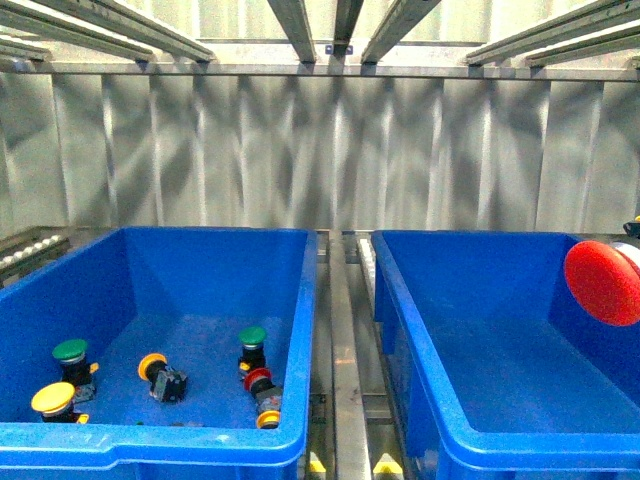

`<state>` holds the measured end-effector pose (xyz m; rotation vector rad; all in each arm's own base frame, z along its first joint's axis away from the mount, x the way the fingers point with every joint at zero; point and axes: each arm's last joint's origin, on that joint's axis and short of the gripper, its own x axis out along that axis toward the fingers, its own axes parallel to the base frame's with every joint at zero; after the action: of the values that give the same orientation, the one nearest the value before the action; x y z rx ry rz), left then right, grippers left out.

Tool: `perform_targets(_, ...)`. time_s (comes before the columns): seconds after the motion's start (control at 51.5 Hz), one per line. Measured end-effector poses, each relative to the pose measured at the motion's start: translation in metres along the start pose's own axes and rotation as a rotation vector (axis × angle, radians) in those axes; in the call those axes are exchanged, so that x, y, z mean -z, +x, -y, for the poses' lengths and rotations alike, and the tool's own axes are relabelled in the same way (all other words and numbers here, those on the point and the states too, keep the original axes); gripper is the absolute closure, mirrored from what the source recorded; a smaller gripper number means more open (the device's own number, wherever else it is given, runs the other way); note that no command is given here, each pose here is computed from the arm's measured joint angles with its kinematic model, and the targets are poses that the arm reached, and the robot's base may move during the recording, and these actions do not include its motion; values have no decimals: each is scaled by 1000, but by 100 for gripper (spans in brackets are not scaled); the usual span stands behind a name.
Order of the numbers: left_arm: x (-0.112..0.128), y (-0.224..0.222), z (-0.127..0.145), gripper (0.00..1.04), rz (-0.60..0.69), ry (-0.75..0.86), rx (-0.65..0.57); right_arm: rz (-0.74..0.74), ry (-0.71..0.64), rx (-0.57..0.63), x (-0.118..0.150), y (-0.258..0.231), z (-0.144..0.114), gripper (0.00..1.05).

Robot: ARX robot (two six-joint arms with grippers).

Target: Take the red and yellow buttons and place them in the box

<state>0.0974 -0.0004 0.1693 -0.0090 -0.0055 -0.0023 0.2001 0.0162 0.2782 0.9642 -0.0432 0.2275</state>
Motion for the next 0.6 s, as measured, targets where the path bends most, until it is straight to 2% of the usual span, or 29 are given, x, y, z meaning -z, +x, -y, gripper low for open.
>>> perform_targets(0.35,0,0,0,7,0,0,0,14,-26,16,0,-5,2,62)
perform_targets(0.602,0,0,0,8,0,2,0,6,-51,1,3,-9,-2,62)
